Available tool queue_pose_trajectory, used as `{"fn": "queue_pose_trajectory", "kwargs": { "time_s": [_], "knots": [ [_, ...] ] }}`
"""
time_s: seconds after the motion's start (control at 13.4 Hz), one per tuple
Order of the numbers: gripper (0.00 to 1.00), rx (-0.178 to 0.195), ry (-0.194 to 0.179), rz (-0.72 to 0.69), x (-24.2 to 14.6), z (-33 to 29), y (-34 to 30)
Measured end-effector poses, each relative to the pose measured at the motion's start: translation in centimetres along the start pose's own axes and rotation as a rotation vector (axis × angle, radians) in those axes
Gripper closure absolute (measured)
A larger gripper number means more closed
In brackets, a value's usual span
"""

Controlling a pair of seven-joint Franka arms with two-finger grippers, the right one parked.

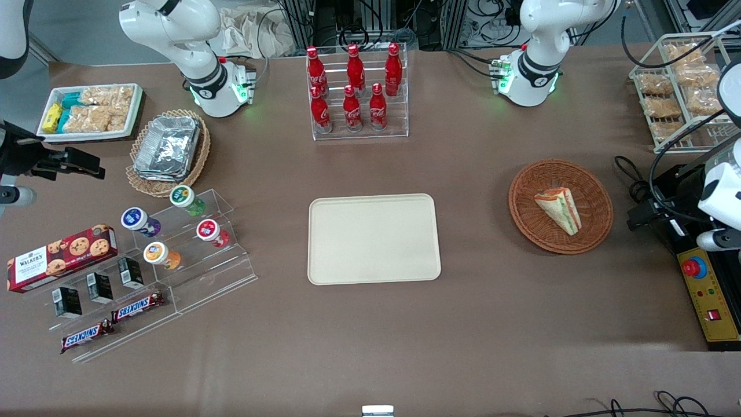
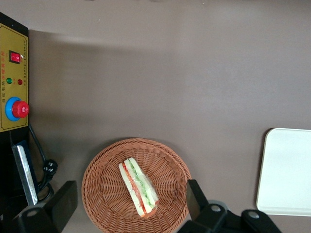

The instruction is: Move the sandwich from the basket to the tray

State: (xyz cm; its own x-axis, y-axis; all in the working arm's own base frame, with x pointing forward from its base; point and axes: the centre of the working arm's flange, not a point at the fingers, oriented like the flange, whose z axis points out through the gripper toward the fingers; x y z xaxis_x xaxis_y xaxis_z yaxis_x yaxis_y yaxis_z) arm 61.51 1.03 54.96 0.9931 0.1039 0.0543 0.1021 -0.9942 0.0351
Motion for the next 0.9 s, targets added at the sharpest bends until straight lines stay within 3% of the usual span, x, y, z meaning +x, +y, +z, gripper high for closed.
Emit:
{"fn": "queue_pose_trajectory", "kwargs": {
  "time_s": [0.37,0.6,0.9],
  "knots": [
    [0.00,0.002,-0.007,0.002,0.0,0.1,-0.4],
    [0.00,0.005,-0.059,-0.015,-0.3,0.9,-1.3],
    [0.00,0.023,-0.122,-0.301,-0.8,3.4,-0.9]
  ]
}}
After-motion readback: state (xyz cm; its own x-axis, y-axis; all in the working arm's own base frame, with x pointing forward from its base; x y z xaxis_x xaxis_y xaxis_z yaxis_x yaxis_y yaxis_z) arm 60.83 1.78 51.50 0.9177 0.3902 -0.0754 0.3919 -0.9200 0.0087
